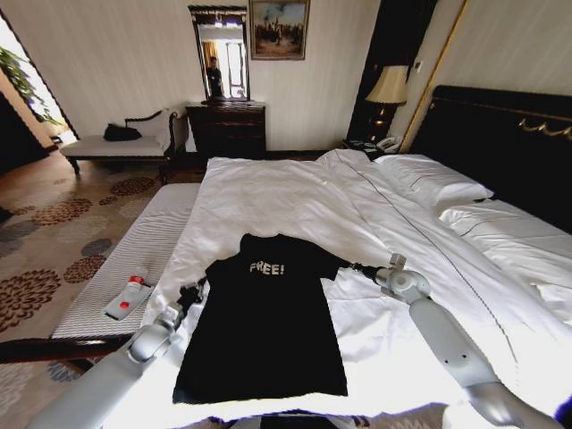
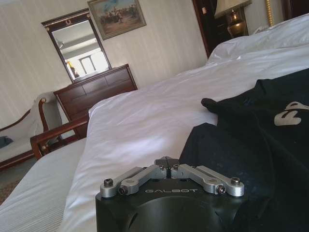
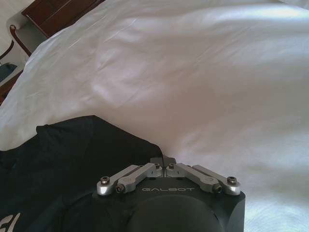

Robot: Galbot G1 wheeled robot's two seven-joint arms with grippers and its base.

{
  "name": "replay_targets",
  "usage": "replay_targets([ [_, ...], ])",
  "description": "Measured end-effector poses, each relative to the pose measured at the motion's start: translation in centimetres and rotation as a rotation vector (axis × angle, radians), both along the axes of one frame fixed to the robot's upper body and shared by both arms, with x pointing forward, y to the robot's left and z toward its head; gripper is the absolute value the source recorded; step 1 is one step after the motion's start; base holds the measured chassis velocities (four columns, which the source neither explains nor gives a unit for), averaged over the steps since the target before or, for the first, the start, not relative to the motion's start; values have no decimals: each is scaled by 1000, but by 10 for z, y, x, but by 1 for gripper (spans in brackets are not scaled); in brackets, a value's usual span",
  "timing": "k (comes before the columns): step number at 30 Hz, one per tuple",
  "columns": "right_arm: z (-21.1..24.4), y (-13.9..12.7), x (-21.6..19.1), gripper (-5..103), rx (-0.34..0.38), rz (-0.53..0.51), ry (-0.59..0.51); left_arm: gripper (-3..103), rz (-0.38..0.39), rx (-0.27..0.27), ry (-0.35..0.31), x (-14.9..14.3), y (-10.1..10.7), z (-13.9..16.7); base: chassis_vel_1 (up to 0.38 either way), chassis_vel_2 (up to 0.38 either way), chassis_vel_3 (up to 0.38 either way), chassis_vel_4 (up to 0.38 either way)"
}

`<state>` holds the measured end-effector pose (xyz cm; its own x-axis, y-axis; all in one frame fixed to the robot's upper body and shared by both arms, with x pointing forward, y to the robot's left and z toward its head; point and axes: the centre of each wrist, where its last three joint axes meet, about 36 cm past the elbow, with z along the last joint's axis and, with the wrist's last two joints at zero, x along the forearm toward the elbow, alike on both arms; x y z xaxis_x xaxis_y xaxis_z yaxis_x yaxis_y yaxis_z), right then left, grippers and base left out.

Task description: Fold the clothes on the bed.

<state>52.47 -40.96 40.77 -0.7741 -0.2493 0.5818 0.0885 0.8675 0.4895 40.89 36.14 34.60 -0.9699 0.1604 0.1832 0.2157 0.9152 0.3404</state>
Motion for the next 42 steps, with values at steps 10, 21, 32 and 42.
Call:
replay_targets([
  [10,3,-4,-2,0,-5,-6,-4,12,-221,165,49,-32,13,5,0,0,0,0],
  [21,-1,-8,-5,0,-12,-9,3,50,-288,299,12,-38,26,-1,0,0,0,0],
  [32,1,-10,-2,0,-15,-11,0,92,-284,286,40,-32,14,-30,0,0,0,0],
  [42,-1,-11,-4,0,-16,-11,5,98,-248,246,22,-26,1,-44,0,0,0,0],
])
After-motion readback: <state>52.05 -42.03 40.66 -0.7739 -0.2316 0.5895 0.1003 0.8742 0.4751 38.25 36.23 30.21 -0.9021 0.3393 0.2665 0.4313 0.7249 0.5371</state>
